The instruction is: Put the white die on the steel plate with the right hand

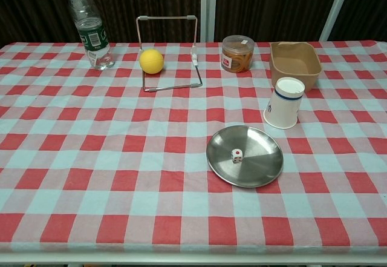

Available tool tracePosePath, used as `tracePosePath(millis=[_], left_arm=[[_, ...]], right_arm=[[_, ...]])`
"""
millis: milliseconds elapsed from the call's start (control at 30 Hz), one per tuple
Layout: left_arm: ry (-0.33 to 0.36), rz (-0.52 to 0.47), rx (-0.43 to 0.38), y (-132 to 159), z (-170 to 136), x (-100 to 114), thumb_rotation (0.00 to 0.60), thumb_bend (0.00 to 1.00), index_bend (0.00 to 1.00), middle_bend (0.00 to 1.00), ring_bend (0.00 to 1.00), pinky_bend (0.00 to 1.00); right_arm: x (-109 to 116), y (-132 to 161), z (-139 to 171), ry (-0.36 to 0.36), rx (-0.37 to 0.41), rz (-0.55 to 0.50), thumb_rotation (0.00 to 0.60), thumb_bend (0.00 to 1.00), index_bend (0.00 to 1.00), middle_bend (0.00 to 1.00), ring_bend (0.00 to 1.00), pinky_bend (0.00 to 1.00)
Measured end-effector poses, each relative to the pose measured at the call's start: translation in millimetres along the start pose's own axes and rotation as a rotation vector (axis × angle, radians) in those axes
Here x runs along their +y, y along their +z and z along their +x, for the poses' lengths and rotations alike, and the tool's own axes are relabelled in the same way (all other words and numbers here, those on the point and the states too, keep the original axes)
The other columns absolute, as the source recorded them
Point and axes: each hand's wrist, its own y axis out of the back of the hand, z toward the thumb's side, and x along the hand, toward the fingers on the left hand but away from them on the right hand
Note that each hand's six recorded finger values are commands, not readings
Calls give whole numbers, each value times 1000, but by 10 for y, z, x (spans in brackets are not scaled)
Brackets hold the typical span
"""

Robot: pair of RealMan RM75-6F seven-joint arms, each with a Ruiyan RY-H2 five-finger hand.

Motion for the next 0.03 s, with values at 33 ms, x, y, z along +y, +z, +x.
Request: tracePosePath(millis=[33], left_arm=[[2,2,-2,9,7,1,600,16,205,198,88,3]], right_arm=[[26,-46,91,-9,-20,-1,600,264,87,188,0,10]])
